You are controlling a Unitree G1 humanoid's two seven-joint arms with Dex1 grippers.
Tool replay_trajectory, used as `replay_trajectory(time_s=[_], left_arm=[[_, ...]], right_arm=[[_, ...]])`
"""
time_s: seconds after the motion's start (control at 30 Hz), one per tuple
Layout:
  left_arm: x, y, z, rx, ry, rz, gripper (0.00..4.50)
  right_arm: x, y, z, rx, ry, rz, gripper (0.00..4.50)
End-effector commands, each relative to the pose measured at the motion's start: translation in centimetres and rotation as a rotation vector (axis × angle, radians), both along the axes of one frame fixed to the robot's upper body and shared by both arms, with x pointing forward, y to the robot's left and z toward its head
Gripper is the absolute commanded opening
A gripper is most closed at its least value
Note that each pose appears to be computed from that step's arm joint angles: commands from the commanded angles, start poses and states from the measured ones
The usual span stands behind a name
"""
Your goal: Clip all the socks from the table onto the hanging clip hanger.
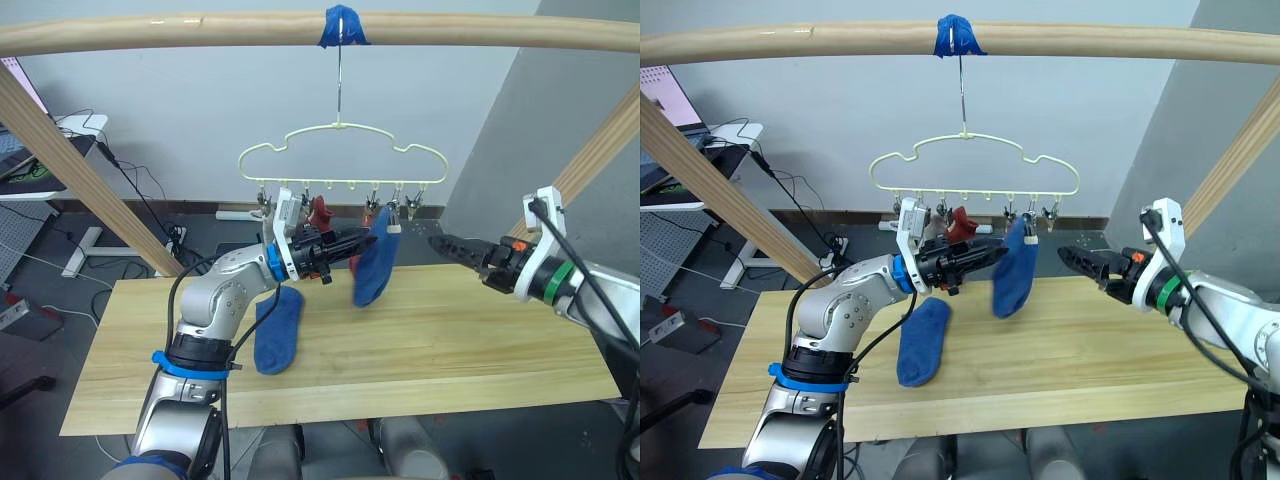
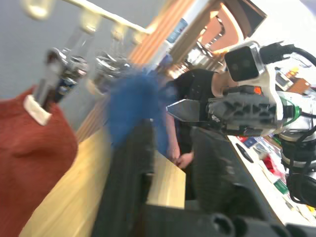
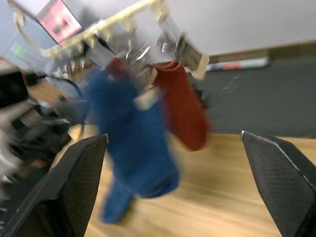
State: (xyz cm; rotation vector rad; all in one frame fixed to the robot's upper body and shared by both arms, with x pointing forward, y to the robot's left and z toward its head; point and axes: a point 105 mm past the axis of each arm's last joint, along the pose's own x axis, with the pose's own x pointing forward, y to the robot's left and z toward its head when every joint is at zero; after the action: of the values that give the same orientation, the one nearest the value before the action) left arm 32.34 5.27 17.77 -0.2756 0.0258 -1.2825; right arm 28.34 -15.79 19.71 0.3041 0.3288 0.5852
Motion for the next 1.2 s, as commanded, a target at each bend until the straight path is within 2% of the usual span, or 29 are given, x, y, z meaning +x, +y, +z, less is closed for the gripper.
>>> replay_trajectory(time_s=[0.03,0.17,0.23,0.37,0.53,0.63,0.7,0.8,0.97,1.2], left_arm=[[0.1,0.3,0.6,0.012,-0.029,-0.007,2.69],[-0.3,1.8,-0.1,0.043,-0.004,-0.003,3.85],[-0.9,3.0,-0.3,0.061,0.003,0.008,4.48],[-2.7,5.5,0.4,0.087,-0.011,0.054,4.48],[-4.5,7.0,1.0,0.132,-0.05,0.078,4.48],[-5.9,7.4,1.9,0.152,-0.111,0.102,4.5],[-7.0,7.1,2.3,0.154,-0.125,0.098,4.5],[-7.7,6.6,2.2,0.163,-0.142,0.094,4.5],[-7.5,6.2,2.2,0.139,-0.135,0.13,4.5],[-8.1,5.9,3.3,0.084,-0.191,0.167,4.5]], right_arm=[[-0.1,0.2,0.7,-0.025,-0.106,-0.025,4.5],[0.4,0.8,0.0,-0.004,-0.154,-0.108,4.5],[0.7,0.9,0.1,-0.078,-0.223,-0.135,4.5],[1.1,1.6,0.0,-0.247,-0.376,-0.166,4.5],[1.4,1.9,0.3,-0.256,-0.467,-0.24,4.5],[1.8,2.7,0.3,-0.267,-0.52,-0.278,3.96],[2.6,3.1,0.0,-0.278,-0.537,-0.326,3.34],[3.2,3.3,0.0,-0.278,-0.56,-0.365,3.34],[4.5,3.2,0.2,-0.294,-0.599,-0.43,3.34],[5.7,3.3,0.5,-0.298,-0.64,-0.471,3.34]])
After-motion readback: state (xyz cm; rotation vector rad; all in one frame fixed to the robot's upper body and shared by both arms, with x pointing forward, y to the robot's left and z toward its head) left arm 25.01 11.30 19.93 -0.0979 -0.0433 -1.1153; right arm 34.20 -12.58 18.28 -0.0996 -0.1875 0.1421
